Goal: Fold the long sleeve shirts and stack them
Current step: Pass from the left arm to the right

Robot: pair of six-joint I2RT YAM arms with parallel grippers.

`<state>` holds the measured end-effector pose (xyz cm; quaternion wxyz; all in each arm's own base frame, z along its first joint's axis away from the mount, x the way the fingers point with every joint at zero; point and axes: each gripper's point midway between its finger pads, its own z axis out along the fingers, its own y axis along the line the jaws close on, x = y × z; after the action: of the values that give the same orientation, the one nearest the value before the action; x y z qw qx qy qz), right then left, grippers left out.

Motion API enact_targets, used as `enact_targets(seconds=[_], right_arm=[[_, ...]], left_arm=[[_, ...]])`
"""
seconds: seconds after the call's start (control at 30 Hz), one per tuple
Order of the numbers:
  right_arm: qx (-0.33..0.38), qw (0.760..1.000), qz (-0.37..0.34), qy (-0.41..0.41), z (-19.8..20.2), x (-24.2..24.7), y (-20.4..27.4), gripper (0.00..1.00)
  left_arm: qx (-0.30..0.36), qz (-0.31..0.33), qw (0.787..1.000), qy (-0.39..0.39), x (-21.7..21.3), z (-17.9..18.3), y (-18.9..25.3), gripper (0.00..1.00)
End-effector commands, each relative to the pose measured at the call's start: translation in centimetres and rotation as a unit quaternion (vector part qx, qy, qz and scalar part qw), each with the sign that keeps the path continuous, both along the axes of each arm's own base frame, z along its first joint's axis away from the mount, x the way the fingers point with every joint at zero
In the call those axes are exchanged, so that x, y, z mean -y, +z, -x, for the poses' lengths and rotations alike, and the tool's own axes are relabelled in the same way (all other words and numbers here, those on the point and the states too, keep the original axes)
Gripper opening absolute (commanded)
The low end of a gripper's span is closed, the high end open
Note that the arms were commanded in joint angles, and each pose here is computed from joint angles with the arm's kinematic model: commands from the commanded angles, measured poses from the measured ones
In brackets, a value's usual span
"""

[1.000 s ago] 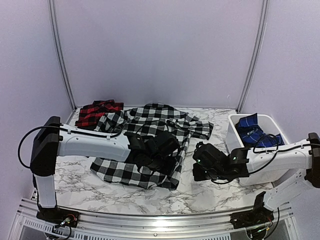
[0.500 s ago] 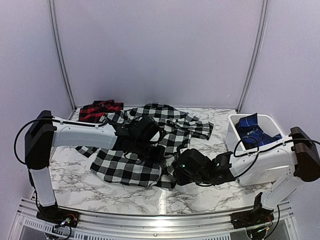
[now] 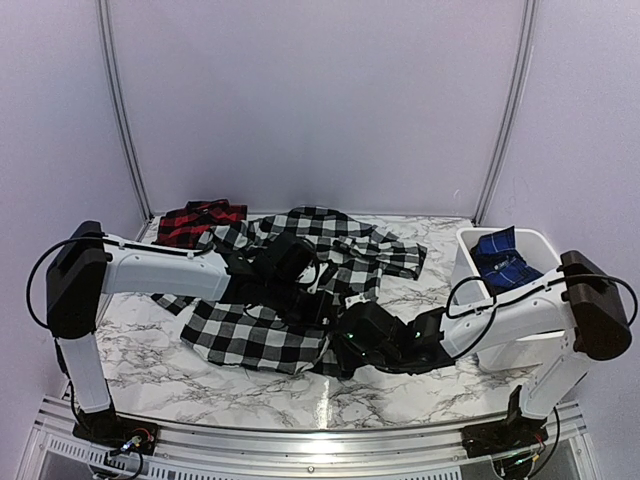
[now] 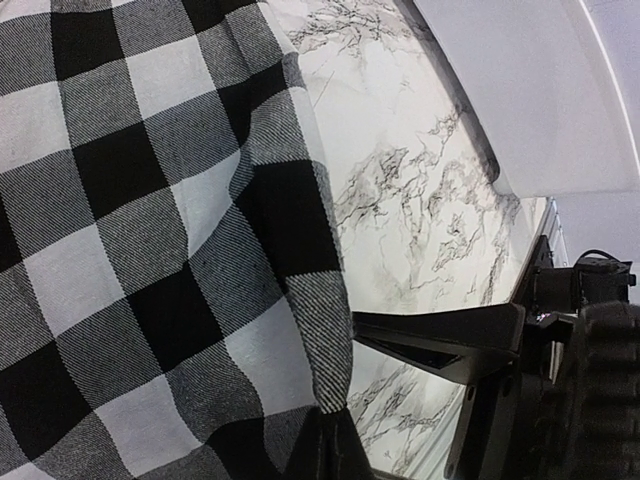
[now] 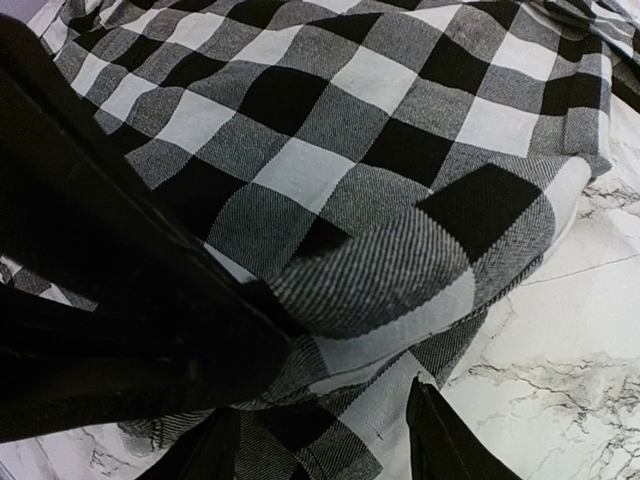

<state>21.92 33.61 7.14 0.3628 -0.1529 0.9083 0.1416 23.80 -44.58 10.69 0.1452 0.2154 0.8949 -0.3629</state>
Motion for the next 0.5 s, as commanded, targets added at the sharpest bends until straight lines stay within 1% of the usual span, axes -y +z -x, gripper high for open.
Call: enact_targets(seconds=[0.0, 0.17, 0.3, 0.4, 0.47], right_arm=[[0.028, 0.999, -0.019, -0.022, -0.8, -1.3, 1.8, 0.52], [0.033, 0.998, -0.002, -0.053, -1.3, -0.5, 1.9, 0.36], [0.037, 0.997, 0.014, -0.06, -0.7, 0.0, 2.2, 0.28], [0.032, 0.997, 0.026, -0.06, 0.1, 0.3, 2.1, 0.15], [0.026, 0.997, 0.035, -0.061, 0.6, 0.6, 1.9, 0.07]], left_arm=[[-0.001, 0.04, 0.999, -0.008, 0.4, 0.2, 2.3, 0.0], [-0.004, 0.044, 0.999, -0.009, 0.4, 0.3, 2.3, 0.0], [-0.005, 0.041, 0.999, -0.01, 0.3, 0.5, 1.9, 0.01], [-0.007, 0.04, 0.999, -0.01, 0.2, 0.5, 1.7, 0.04], [-0.005, 0.041, 0.999, -0.011, 0.2, 0.6, 1.8, 0.08]])
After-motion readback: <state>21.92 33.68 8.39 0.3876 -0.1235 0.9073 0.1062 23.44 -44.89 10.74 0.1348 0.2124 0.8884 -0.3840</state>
